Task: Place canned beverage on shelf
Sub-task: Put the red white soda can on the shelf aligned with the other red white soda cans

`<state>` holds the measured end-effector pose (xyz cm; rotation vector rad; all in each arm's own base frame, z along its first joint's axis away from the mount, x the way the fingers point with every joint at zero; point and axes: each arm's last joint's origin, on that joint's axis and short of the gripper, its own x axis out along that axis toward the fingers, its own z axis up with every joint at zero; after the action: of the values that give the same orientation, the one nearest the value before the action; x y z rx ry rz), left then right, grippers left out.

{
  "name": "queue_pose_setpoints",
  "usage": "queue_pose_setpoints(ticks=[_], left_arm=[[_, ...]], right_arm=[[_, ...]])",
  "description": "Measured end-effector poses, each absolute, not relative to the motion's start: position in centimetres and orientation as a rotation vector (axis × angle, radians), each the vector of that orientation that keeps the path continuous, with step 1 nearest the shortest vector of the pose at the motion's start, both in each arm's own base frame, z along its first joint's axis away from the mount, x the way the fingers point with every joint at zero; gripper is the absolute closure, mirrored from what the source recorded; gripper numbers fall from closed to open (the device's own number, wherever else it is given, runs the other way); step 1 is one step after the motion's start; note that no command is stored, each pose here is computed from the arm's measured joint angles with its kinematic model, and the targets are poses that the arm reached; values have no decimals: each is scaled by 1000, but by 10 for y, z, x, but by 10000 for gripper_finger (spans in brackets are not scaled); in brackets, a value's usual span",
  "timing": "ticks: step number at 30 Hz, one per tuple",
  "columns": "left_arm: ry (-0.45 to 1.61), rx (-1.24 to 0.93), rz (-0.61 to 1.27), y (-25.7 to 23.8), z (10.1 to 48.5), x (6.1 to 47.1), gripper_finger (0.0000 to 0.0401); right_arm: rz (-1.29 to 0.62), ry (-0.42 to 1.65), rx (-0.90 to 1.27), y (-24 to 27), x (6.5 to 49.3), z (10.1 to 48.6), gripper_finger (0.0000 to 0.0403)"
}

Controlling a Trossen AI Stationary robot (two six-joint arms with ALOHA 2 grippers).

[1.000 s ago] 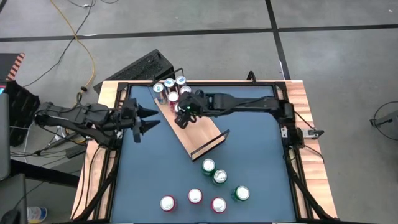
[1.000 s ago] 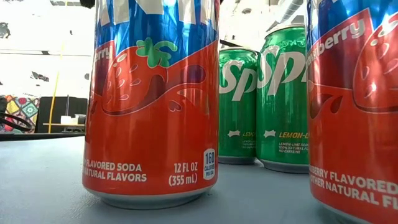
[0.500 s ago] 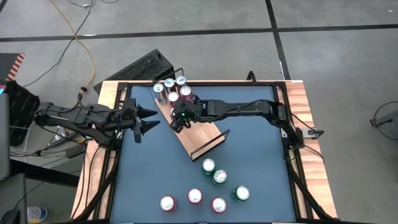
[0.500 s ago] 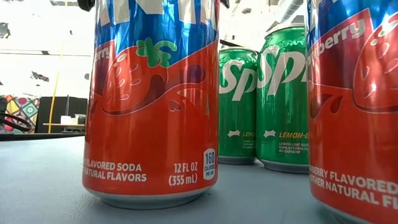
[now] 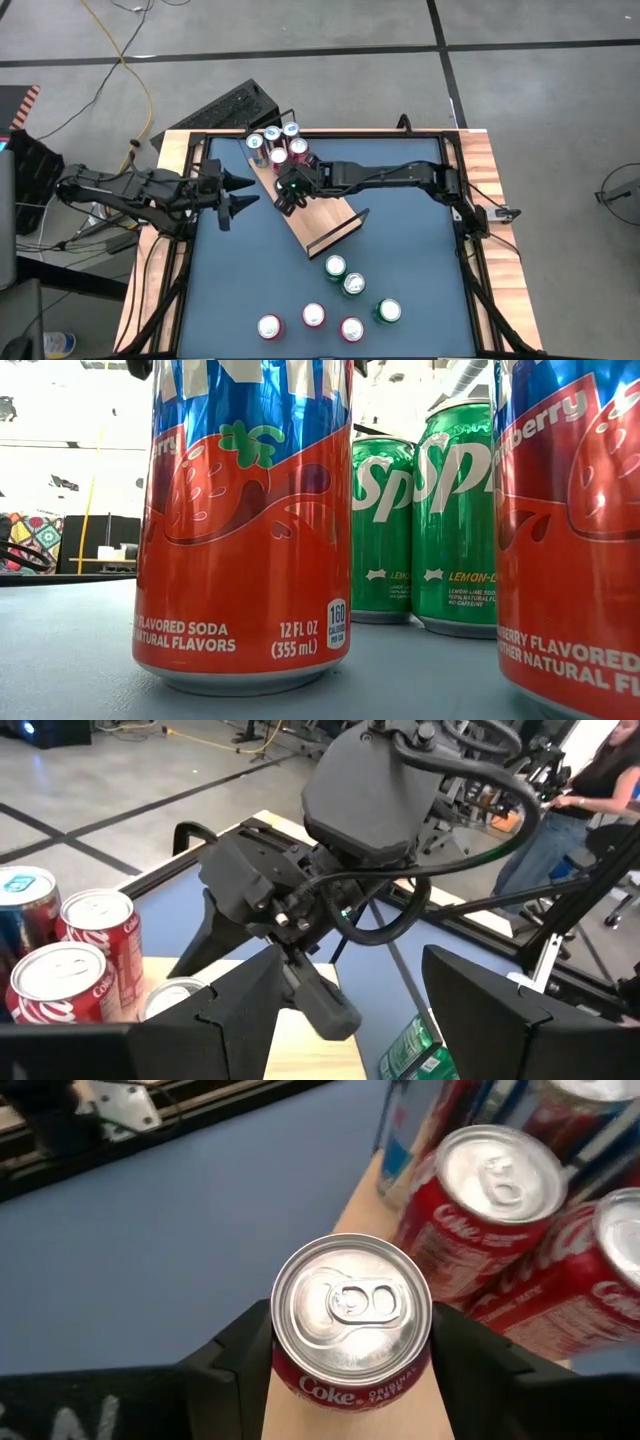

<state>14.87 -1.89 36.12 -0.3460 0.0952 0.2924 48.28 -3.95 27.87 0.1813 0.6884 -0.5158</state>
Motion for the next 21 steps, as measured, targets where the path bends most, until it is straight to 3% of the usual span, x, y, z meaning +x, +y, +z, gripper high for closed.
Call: queue_pose_setpoints(ticks=[12, 21], left_arm=[[168, -259, 311, -18, 355, 147, 174], [308, -221, 487, -18, 333, 162, 176]], right_arm=[[-466, 738, 228, -40, 479, 280, 106], [-430, 680, 124, -38, 449, 360, 102]])
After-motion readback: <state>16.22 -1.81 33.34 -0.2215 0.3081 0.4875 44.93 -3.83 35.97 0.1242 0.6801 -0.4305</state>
